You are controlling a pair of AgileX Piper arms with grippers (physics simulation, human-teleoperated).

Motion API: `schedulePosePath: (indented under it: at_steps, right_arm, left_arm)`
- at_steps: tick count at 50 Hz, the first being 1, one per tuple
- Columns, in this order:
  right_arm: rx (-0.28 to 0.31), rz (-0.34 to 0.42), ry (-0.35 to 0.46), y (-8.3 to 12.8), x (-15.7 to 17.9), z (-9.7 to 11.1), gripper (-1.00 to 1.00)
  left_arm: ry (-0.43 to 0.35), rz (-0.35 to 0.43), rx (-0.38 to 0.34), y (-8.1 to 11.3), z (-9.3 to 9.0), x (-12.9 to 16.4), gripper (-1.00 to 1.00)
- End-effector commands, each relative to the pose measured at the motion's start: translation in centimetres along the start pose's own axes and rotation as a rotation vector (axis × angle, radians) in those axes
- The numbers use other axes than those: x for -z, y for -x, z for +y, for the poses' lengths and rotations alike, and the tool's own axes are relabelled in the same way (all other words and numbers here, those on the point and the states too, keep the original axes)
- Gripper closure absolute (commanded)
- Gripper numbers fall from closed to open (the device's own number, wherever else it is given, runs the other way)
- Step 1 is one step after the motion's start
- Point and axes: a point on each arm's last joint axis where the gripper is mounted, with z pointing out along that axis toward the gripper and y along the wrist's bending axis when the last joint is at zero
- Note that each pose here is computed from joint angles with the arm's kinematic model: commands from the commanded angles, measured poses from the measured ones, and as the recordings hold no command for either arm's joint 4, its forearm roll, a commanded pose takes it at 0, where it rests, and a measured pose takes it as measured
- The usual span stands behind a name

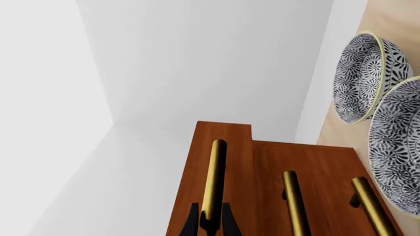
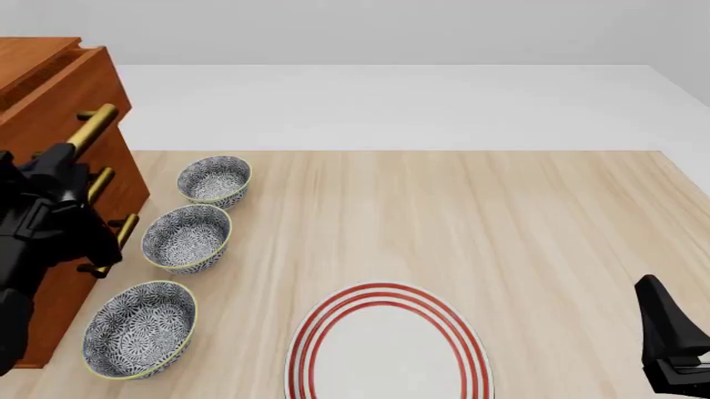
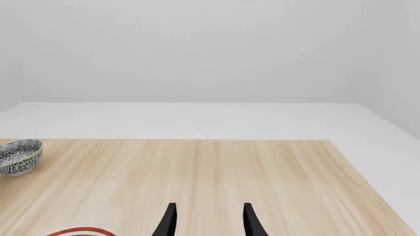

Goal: Open the top drawer of the cabinet.

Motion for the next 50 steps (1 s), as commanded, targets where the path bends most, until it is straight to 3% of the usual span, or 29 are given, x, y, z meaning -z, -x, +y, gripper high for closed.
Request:
schedulePosePath:
  at_steps: [1, 50]
  right_arm:
    - [0.000, 0.000, 0.000, 0.00, 0.00, 0.00, -1.00]
    - [0.000, 0.000, 0.000, 0.00, 0.00, 0.00, -1.00]
  left_arm:
    - [0.011, -0.015, -0.006, 0.37, 0.37, -0.20, 1.00]
    - [0.021, -0.046, -0.011, 1.05, 0.77, -0.28, 1.00]
